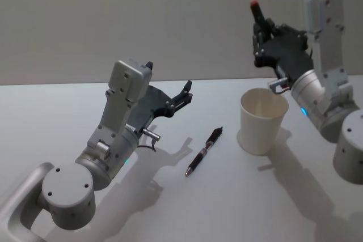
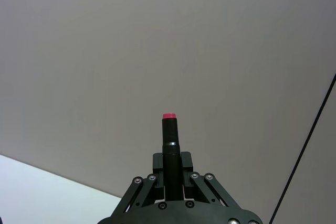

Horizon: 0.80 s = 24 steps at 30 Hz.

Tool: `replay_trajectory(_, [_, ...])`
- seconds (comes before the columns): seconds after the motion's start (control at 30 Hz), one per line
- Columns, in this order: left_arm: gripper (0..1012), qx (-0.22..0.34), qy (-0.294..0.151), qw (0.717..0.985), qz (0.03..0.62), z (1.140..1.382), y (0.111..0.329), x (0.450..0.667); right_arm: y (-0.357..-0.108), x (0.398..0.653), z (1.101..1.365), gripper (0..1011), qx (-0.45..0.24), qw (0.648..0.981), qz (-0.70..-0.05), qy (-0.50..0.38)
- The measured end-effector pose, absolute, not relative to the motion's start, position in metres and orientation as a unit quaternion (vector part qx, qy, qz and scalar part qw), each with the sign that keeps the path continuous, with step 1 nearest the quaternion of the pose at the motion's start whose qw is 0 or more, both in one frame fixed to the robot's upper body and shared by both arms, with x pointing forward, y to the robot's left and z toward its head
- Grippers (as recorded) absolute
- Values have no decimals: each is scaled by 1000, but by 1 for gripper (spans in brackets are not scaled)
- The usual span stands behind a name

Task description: Place the pen into the pen holder.

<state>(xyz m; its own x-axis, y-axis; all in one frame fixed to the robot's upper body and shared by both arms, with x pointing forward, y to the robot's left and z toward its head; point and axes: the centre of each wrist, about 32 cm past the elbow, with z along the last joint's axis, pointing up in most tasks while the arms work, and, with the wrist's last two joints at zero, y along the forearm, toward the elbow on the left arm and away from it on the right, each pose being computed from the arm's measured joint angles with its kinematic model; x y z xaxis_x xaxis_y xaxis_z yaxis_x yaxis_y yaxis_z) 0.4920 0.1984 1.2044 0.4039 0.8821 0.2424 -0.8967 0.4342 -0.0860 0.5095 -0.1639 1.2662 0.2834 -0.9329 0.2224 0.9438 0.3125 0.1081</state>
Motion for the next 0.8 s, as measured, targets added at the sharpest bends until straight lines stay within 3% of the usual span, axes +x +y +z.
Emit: replay_trajectory(0.8, [1001, 29, -126, 837, 531, 1204, 198, 492, -157, 502, 1237, 184, -28, 799, -587, -128])
